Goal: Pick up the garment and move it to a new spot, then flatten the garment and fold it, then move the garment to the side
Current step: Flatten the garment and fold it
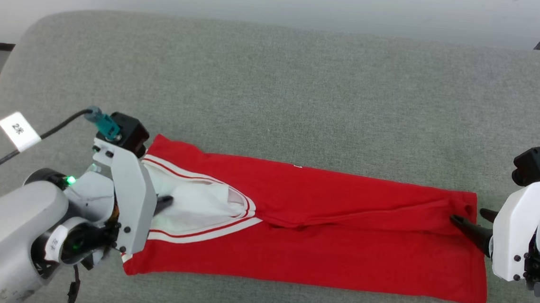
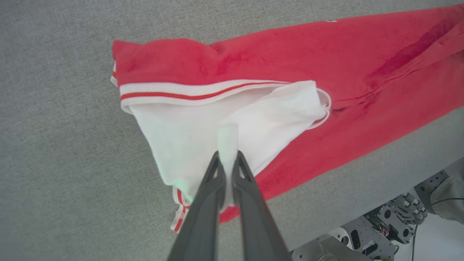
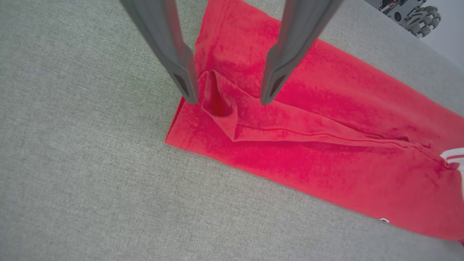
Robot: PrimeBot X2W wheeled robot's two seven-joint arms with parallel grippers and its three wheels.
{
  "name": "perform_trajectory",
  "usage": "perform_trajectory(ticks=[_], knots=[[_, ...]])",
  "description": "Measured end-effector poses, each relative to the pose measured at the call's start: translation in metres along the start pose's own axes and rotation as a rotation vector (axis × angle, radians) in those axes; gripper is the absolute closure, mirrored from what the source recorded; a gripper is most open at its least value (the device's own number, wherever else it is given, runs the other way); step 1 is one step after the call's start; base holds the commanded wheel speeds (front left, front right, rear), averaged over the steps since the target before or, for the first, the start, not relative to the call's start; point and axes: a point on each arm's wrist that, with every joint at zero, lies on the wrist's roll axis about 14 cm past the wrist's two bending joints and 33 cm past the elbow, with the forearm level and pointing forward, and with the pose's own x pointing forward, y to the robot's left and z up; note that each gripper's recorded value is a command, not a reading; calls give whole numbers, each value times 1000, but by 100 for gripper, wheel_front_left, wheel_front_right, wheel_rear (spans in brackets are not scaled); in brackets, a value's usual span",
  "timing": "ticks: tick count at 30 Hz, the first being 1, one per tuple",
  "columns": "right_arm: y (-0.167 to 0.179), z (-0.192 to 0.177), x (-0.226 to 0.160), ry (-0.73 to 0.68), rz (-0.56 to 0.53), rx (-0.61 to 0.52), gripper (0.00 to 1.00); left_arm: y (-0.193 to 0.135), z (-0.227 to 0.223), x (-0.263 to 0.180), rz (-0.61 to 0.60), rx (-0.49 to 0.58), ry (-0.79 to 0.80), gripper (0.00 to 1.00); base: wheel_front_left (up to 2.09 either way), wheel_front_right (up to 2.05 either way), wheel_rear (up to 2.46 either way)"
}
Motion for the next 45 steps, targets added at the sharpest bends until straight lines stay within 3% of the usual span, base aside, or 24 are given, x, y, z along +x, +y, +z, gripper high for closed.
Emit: perform_trajectory(ticks=[12,27,35,45], knots=[[8,6,-23,-87,14,31,0,-4,4,-25,5,-20,-80,0,0,0,0],[19,5,-55,-376,-8,109,0,-7,20,-70,34,-17,-560,0,0,0,0],[14,-10,-61,-394,-40,138,0,2,19,-95,98,-19,-806,0,0,0,0],[12,-17,-65,-398,-47,167,0,21,5,-108,182,-96,-929,0,0,0,0]])
